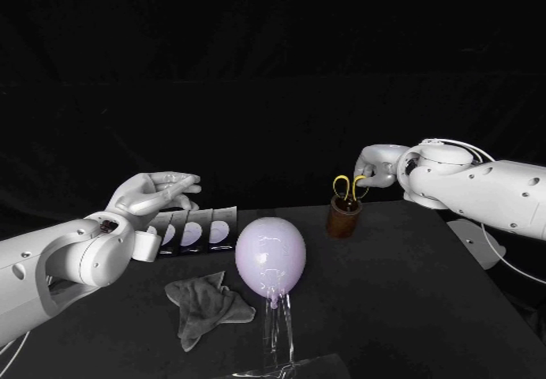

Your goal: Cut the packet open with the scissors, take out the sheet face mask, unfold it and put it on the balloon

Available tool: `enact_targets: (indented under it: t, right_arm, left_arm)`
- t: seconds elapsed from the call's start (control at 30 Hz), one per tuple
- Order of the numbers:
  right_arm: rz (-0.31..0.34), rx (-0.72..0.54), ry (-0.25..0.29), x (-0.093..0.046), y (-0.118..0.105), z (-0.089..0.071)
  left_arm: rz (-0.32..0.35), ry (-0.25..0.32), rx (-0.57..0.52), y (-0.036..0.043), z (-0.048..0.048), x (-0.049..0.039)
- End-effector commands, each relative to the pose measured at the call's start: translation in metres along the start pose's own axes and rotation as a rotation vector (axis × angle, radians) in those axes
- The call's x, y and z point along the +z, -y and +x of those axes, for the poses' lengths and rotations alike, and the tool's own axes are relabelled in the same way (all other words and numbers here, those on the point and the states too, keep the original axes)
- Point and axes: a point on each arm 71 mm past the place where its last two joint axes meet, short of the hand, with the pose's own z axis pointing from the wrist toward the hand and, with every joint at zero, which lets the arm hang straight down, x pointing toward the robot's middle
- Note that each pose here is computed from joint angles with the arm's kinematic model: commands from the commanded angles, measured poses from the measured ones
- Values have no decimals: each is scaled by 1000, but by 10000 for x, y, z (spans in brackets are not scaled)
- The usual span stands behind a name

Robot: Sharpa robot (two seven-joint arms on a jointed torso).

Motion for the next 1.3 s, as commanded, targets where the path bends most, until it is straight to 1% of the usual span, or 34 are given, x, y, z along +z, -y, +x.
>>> enact_targets:
  t: [0.03, 0.13, 0.23, 0.43, 0.6, 0.73, 0.87, 1.0, 1.07, 1.17, 1.3]
  right_arm:
    - [7, -13, 79, -12, 2, -59]
    - [2, -3, 96, -36, -21, -68]
    - [2, 6, 101, -52, -43, -76]
    - [27, 65, 117, -92, -103, -142]
    - [53, 156, 122, -104, -112, -299]
    - [63, 209, 90, -99, -89, -454]
    - [81, 247, 65, -82, -27, -663]
    - [88, 313, 68, -54, -39, -844]
    - [86, 374, 79, -16, -100, -911]
    - [72, 465, 85, 45, -235, -918]
    - [34, 615, 107, 133, -462, -839]
  left_arm:
    - [13, -21, -21, 15, 27, 12]
    - [17, -32, -26, 10, 35, 18]
    - [24, -43, -32, 7, 46, 25]
    - [41, -73, -46, -4, 90, 48]
    - [44, -85, -53, -27, 120, 79]
    - [48, -89, -57, -46, 144, 111]
    - [55, -81, -57, -67, 168, 163]
    - [60, -71, -61, -89, 188, 222]
    - [62, -65, -68, -105, 204, 270]
    - [61, -61, -86, -135, 233, 338]
    - [32, -36, -180, -218, 282, 457]
